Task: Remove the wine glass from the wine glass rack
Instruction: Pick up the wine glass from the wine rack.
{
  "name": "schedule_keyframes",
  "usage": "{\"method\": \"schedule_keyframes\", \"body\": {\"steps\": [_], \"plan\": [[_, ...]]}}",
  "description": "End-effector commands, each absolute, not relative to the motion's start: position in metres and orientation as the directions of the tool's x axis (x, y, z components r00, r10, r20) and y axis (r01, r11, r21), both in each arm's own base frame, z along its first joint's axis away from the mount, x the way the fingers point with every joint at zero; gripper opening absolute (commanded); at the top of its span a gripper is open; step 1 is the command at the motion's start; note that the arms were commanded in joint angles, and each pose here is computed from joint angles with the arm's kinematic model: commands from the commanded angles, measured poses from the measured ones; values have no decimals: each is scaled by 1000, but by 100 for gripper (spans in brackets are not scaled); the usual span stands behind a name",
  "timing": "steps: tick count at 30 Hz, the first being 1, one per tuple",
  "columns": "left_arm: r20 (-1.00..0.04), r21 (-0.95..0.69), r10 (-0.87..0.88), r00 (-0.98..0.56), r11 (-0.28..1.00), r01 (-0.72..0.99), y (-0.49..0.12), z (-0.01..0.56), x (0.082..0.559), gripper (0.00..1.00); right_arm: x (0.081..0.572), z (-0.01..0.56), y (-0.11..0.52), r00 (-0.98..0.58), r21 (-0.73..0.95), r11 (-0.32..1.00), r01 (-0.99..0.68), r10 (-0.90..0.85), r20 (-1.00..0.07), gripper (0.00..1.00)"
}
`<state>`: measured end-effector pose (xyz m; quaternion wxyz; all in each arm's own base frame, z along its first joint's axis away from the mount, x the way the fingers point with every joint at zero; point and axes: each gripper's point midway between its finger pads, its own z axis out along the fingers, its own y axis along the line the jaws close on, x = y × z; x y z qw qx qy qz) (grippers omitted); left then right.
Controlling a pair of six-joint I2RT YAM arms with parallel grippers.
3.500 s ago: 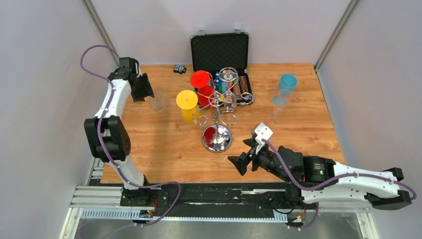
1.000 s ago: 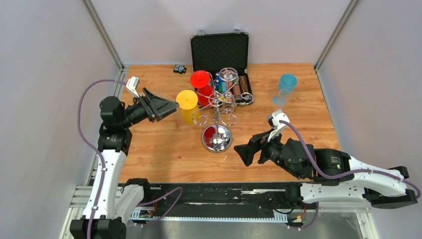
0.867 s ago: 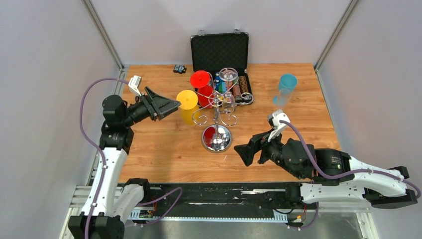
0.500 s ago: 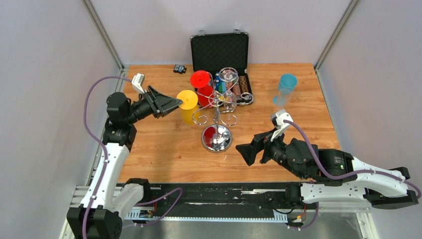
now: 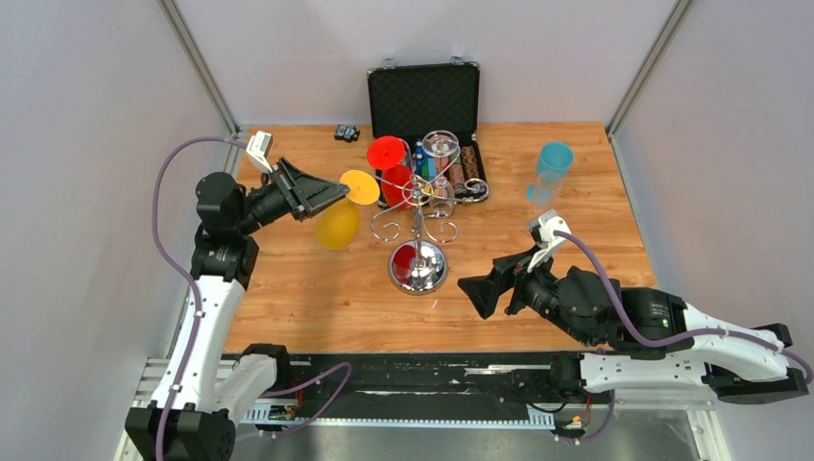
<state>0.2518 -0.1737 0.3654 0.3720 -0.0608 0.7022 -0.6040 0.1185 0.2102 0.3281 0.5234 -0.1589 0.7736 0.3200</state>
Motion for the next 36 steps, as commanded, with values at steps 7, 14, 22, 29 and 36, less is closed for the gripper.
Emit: {"method": "schedule_keyframes", "body": {"steps": [7,14,22,29,36], "plan": [[-511,-857,-527,-679,259,445,-176,396,240,39,120,336,212,-406,377,734,-565,150,-901,84],[-496,-868,-515,-699,264,421,-178,385,243,39,120,335,214,-409,377,732,-567,148,-901,84],[-516,-857,-504,-693,287,429,-177,389,235,49,120,336,213,-405,373,732,-570,145,-903,84],[-559,-829,-495,-665,345,439,-172,397,227,60,120,337,212,-402,372,730,-573,145,-904,84],[-568,-821,-500,-654,403,405,-167,389,230,63,119,338,209,-399,377,728,-573,154,-904,84]]}}
